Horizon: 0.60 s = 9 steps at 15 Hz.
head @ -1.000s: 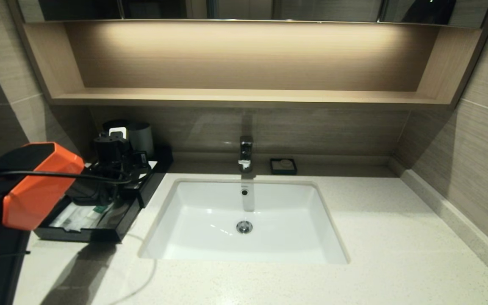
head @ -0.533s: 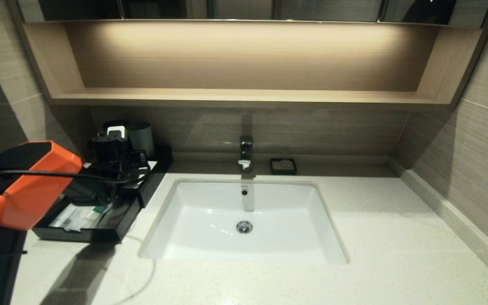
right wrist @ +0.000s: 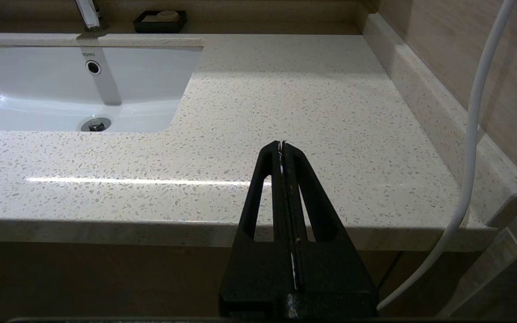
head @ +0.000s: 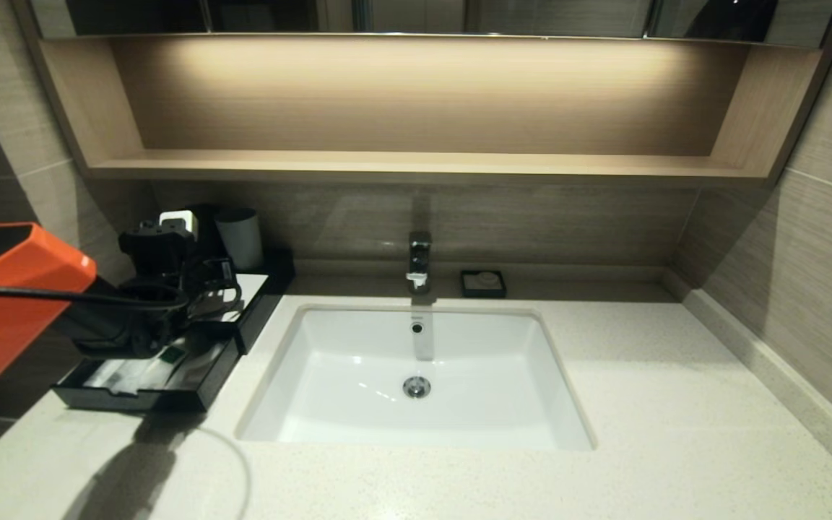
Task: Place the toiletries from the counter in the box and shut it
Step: Close the drawer
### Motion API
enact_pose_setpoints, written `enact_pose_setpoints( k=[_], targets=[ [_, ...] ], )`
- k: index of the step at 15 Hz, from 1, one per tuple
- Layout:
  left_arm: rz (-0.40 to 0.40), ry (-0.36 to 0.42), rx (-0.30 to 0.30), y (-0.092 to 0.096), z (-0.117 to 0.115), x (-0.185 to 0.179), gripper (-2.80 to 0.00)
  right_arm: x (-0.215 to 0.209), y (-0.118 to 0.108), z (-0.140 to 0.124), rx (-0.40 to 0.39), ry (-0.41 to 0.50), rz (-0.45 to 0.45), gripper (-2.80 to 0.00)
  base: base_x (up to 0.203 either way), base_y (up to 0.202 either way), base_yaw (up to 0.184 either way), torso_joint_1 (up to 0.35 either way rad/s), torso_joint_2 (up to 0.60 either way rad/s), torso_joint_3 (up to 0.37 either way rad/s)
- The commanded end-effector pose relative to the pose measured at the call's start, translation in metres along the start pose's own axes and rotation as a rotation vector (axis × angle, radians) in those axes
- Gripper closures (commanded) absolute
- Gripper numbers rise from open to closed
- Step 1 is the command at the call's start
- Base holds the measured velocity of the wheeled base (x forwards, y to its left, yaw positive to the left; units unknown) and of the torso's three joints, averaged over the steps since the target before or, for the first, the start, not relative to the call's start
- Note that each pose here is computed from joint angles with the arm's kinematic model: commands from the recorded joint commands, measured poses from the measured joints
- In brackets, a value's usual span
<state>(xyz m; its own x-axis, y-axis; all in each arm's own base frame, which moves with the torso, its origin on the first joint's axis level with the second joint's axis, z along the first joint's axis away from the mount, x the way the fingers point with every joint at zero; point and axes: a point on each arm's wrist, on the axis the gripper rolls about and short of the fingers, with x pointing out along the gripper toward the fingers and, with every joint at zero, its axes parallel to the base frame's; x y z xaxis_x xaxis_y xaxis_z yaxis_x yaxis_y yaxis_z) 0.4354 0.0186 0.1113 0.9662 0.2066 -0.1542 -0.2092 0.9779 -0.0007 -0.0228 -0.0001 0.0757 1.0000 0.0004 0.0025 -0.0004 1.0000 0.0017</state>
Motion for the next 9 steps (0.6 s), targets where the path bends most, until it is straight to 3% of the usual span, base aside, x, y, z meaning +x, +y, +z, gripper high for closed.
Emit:
enact_pose_setpoints(
  k=[1, 9],
  targets=[
    [0.006, -0.039, -0.01, 0.008, 0.028, -0.036, 0.0, 0.0, 0.0, 0.0, 0.0, -0.001, 0.0, 0.0, 0.0, 0.0, 0.0, 0.0, 0.0, 0.0],
    [0.05, 0.062, 0.0, 0.036, 0.019, -0.134, 0.0, 0.0, 0.0, 0.0, 0.0, -0.001, 0.0, 0.0, 0.0, 0.0, 0.0, 0.0, 0.0, 0.0]
  ],
)
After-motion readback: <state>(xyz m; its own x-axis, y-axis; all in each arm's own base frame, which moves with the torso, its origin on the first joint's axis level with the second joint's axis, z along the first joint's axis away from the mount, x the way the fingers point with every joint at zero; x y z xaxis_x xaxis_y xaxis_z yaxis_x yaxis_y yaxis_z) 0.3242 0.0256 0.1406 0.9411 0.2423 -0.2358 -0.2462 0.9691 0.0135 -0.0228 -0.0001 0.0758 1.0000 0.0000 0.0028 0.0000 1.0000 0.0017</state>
